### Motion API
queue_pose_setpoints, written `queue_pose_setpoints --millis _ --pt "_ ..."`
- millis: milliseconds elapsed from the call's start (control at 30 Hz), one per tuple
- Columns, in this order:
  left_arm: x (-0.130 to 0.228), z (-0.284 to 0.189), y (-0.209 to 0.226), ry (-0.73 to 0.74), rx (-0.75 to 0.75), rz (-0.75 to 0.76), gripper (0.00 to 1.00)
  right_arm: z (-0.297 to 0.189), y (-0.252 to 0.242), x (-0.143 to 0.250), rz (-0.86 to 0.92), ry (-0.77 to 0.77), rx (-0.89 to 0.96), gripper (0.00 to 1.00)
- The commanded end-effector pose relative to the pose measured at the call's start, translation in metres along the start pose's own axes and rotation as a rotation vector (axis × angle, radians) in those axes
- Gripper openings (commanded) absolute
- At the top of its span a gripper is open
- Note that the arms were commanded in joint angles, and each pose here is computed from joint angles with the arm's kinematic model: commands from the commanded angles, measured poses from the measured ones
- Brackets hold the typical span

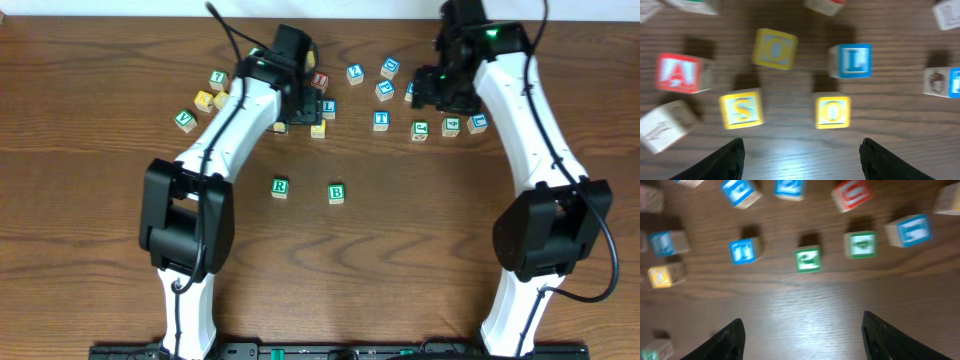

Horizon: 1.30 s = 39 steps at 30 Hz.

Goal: Spell out ROBOT
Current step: 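Reach the left gripper toward the yellow O block among the blocks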

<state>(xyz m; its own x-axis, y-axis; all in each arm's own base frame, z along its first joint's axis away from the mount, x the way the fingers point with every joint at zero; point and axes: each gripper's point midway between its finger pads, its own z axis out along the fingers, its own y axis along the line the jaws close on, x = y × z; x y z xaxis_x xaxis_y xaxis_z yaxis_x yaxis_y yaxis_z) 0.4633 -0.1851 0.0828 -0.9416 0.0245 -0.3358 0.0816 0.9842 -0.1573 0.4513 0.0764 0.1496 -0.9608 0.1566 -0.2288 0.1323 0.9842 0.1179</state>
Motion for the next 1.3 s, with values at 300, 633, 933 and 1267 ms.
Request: queue_pose_setpoints --millis 300,633,933,1267 --pt "0.008 0.041 -0.030 -0.021 -0.070 0.012 0.72 -0.012 -0.029 -0.009 0.048 -0.026 0.030 0.71" --pt "0.005 0.054 -0.016 -0.035 -0.131 -0.024 0.67 -0.012 -0.028 -0.008 0.027 -0.019 0.032 0.72" --pt "0.007 0.067 -0.015 -0.030 -0.133 -0.023 0.61 -0.012 -0.028 -0.007 0.027 -0.016 0.032 0.71" --pt "0.012 0.077 -0.013 -0.013 -0.140 -0.022 0.56 -0.012 -0.031 -0.008 0.027 -0.021 0.048 0.72"
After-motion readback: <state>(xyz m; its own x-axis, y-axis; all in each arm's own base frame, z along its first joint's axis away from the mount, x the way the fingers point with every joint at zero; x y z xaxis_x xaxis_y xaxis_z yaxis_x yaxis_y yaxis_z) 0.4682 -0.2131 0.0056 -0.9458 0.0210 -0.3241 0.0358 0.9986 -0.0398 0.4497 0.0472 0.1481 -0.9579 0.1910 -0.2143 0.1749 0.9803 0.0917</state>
